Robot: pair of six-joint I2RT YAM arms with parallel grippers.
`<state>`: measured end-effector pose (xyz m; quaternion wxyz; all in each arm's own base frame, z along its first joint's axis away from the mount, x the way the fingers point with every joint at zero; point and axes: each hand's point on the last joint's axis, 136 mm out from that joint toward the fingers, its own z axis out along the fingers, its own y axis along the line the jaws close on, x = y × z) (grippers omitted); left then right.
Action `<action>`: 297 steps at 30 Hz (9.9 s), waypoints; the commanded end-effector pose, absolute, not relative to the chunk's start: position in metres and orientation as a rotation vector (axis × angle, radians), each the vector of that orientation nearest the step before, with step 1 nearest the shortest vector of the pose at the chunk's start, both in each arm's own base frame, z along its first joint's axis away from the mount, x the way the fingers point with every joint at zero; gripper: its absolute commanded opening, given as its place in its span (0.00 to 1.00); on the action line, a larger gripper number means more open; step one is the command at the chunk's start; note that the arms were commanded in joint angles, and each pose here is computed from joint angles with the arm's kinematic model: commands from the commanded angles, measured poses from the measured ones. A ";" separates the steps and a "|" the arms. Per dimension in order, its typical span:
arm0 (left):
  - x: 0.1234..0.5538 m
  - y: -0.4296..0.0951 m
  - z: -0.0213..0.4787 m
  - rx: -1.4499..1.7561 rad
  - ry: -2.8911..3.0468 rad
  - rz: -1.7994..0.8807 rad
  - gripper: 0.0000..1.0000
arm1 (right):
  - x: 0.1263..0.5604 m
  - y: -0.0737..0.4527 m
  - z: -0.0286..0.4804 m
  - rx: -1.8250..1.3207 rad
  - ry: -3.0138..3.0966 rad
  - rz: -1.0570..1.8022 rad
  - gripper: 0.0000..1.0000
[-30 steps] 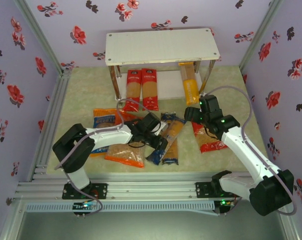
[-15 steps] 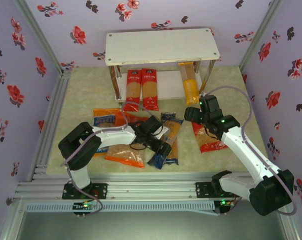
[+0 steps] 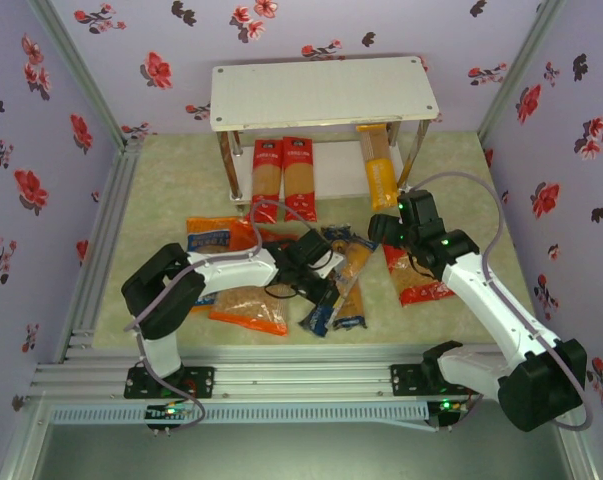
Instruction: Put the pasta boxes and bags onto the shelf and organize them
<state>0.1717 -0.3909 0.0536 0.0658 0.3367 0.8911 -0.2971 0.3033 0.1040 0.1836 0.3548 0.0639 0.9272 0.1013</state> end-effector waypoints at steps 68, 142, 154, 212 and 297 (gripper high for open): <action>0.455 -0.439 0.196 0.288 2.286 -1.059 0.00 | 0.311 0.101 0.209 0.116 2.365 0.217 0.85; 0.518 -0.401 0.192 0.135 2.276 -0.909 0.53 | 0.315 0.101 0.199 0.153 2.386 0.271 0.85; 0.490 -0.389 0.216 0.180 2.234 -0.911 0.51 | 0.314 0.121 0.190 0.143 2.422 0.398 0.85; 0.274 -0.173 0.225 0.112 2.122 -0.778 0.69 | 0.216 0.207 0.005 -0.019 2.873 0.099 0.82; 0.286 -0.153 0.236 0.071 2.149 -0.748 0.66 | 0.525 0.172 0.148 -0.020 2.590 0.069 0.00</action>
